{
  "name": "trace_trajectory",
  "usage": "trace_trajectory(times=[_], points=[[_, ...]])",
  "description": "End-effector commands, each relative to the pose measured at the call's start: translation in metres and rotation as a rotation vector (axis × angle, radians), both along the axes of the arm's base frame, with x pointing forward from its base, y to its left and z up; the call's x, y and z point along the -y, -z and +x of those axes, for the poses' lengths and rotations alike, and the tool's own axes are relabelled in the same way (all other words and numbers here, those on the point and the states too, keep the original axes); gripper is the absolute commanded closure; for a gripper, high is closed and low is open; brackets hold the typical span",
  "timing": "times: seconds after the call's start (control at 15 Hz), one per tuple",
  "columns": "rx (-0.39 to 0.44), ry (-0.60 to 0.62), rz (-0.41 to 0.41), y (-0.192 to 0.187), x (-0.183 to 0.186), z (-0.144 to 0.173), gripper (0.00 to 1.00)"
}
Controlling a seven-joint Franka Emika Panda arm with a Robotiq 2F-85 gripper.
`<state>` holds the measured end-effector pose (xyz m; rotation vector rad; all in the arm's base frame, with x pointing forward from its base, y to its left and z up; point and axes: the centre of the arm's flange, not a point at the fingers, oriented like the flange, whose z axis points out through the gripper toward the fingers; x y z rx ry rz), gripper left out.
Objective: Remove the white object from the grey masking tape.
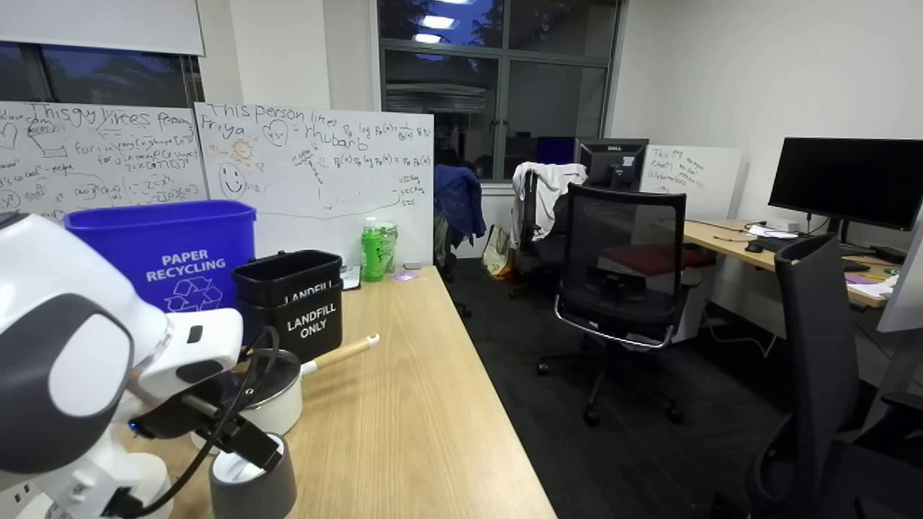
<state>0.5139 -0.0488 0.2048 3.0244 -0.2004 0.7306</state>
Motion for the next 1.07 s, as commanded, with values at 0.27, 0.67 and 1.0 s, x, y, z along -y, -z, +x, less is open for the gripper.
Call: trace_trajectory(times=[0.27,0.67,1.0], points=[[0.035,0.01,0.043,-0.003,-0.008,0.0,0.0],[0.04,0.016,0.06,-0.003,-0.011,-0.001,0.0],[0.041,0.016,0.061,-0.003,-0.011,-0.001,0.0]])
